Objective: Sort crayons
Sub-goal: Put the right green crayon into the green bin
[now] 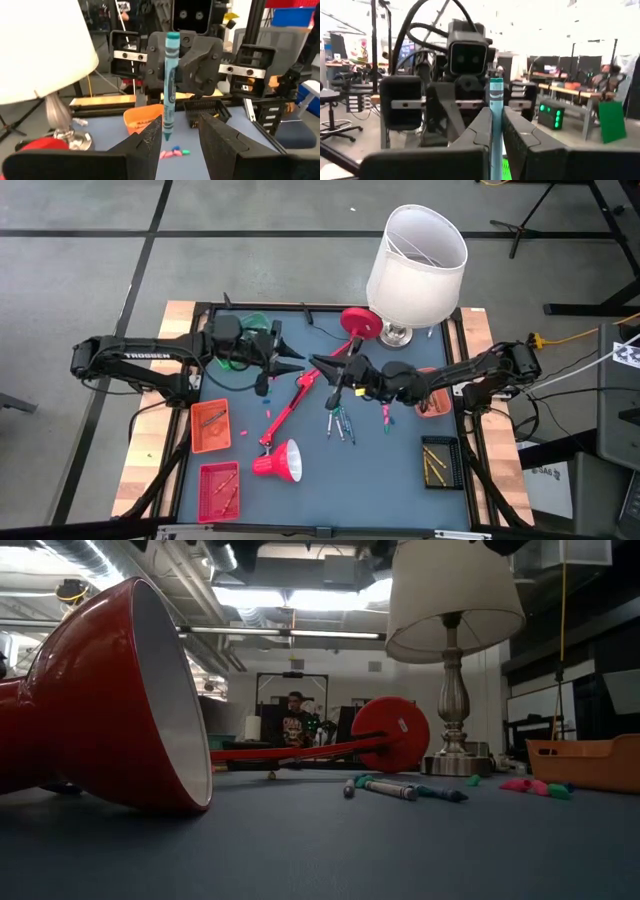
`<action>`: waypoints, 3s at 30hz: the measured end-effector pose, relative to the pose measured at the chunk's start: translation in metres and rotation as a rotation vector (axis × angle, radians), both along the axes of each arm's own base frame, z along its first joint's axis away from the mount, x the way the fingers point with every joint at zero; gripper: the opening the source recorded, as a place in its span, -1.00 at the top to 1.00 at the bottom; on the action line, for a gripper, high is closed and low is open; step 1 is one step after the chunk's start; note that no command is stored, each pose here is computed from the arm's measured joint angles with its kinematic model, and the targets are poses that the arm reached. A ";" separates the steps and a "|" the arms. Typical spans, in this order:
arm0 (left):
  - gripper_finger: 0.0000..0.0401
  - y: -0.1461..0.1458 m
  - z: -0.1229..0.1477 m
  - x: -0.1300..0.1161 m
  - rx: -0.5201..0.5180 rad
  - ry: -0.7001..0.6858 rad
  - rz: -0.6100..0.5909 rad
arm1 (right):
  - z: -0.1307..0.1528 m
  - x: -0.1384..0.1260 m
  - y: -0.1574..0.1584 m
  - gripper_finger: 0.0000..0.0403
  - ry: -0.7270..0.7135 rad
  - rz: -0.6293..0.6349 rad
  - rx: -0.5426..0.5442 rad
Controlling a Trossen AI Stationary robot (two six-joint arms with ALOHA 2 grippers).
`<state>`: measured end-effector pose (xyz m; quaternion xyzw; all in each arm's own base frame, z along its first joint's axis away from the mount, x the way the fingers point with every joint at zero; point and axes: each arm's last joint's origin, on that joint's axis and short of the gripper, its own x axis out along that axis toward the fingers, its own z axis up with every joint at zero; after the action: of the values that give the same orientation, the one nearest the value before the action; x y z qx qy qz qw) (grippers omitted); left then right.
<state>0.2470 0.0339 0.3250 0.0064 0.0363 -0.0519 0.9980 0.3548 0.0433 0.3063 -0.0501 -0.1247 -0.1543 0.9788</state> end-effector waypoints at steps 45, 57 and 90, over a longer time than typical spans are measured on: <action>0.95 0.000 -0.015 0.029 0.019 -0.050 0.007 | 0.002 0.003 -0.017 0.86 -0.017 0.138 -0.076; 0.98 0.001 -0.018 0.029 0.014 -0.018 0.007 | -0.001 0.004 -0.017 0.86 0.019 0.138 -0.077; 0.97 0.037 -0.101 -0.048 0.068 1.183 0.676 | -0.084 -0.012 -0.020 0.34 0.828 0.023 0.293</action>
<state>0.1991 0.0709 0.2242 -0.0032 0.5774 0.2689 0.7709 0.3427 0.0230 0.2222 0.0328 0.3007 -0.1265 0.9447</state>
